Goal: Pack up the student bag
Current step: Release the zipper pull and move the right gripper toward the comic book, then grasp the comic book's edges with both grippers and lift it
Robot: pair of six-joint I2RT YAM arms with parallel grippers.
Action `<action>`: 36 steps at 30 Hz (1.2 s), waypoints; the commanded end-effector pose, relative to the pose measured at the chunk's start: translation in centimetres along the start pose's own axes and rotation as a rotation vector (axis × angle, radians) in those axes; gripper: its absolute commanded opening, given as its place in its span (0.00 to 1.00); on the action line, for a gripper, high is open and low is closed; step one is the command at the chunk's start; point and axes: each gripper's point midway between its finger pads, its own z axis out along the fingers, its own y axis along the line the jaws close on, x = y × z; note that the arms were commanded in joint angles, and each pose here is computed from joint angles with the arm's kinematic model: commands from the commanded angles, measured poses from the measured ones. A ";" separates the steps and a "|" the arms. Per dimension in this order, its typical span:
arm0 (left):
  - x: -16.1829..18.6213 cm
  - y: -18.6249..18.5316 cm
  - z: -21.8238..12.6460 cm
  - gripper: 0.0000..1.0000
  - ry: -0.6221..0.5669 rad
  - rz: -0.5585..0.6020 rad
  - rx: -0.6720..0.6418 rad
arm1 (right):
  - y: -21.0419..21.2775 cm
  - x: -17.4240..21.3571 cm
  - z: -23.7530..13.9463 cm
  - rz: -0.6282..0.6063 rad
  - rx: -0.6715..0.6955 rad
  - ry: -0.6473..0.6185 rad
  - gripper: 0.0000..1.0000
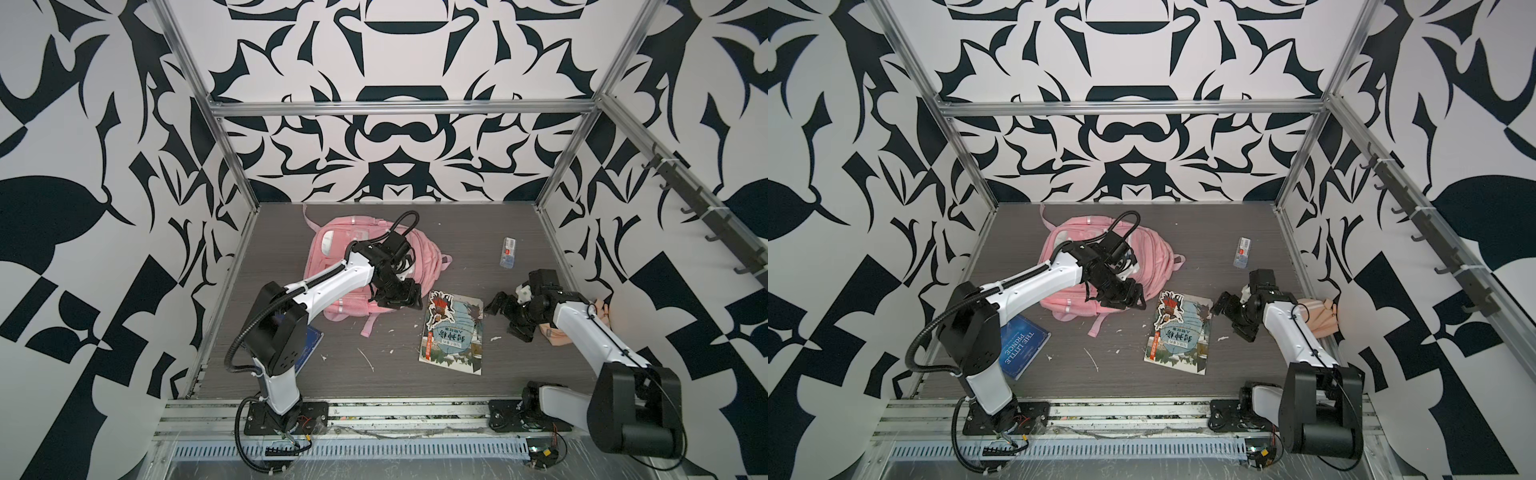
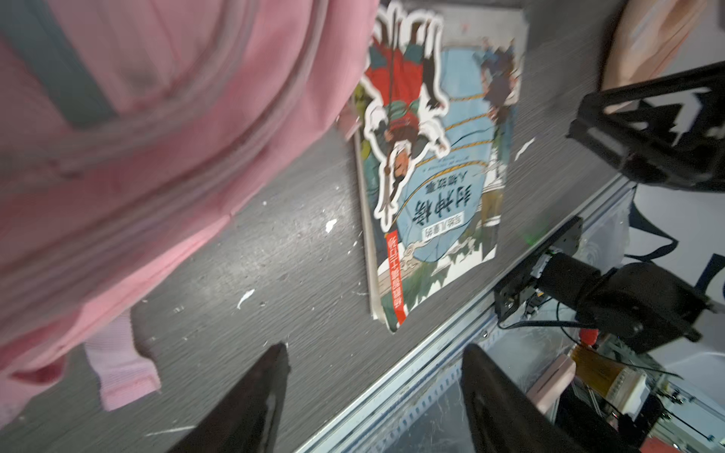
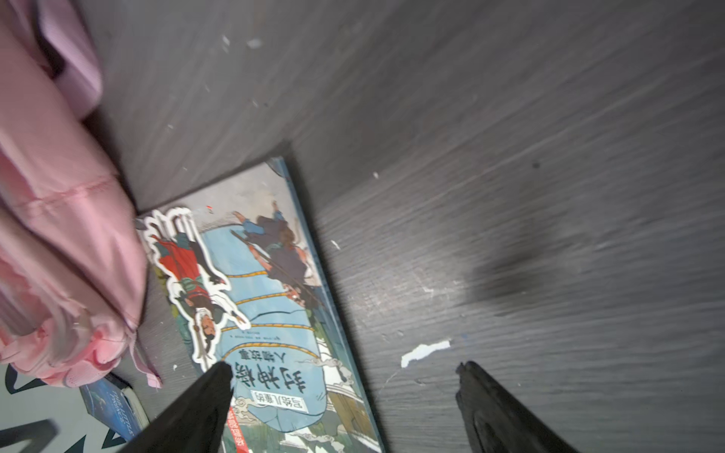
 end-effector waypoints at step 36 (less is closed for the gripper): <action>0.7 0.8 11.3 0.31 0.195 -0.087 0.056 | 5.4 4.1 4.2 -0.169 -0.359 0.157 0.62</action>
